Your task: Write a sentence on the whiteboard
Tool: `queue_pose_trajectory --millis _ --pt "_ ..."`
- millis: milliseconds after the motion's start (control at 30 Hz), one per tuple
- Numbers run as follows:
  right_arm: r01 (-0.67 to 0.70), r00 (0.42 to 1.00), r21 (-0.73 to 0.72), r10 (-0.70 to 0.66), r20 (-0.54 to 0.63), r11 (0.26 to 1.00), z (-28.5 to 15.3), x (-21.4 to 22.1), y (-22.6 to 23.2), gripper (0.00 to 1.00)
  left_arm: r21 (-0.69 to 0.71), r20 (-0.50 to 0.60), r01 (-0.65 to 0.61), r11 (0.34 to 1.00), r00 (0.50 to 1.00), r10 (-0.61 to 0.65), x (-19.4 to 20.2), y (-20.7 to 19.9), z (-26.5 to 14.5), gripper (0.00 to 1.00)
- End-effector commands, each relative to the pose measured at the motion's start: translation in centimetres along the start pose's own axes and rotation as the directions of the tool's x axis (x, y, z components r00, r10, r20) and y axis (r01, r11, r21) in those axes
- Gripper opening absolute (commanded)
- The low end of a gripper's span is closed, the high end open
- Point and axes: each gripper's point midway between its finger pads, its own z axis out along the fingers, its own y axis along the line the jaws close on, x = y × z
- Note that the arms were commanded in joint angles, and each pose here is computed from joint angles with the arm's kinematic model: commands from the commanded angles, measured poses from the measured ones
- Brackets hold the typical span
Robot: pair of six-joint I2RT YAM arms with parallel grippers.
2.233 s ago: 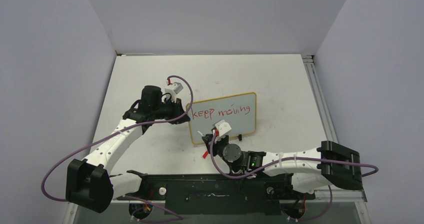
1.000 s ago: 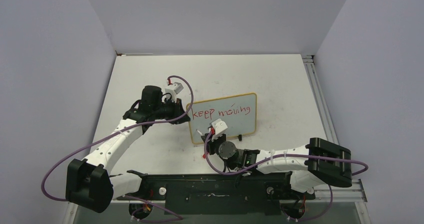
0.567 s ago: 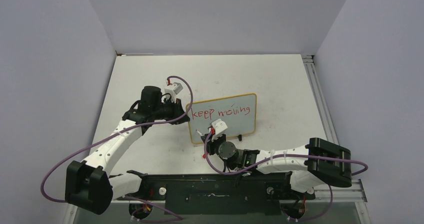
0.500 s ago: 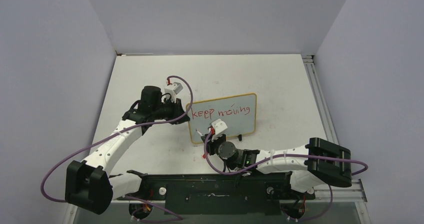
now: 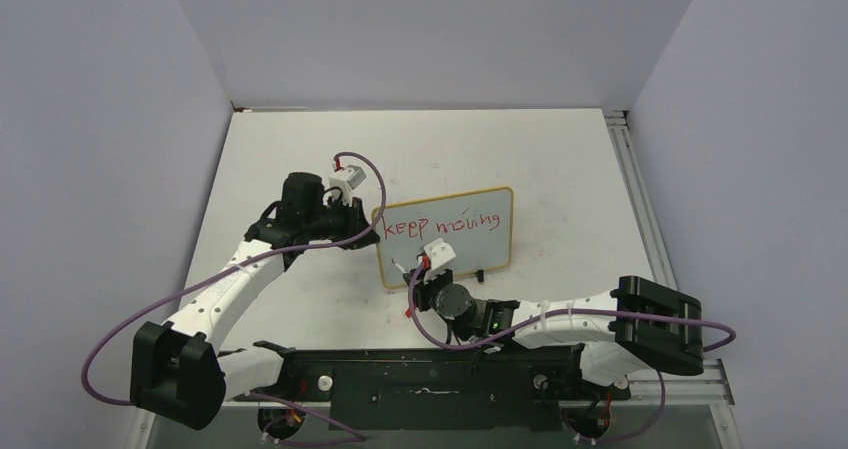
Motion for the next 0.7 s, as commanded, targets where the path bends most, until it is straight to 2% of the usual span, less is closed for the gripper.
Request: queue_pose_trajectory --millis 0,667 --pt "-0.032 0.998 0.054 0.029 0.052 0.998 0.0 -1.8 -0.9 0.05 0.029 0.037 -0.011 1.0 0.999 0.01 -1.2 -0.9 -0.1 0.0" --pt "-0.023 0.994 0.072 0.015 0.108 0.997 0.1 -4.1 -1.0 0.05 0.029 0.034 -0.012 1.0 0.999 0.011 -1.1 -0.9 0.0 0.0"
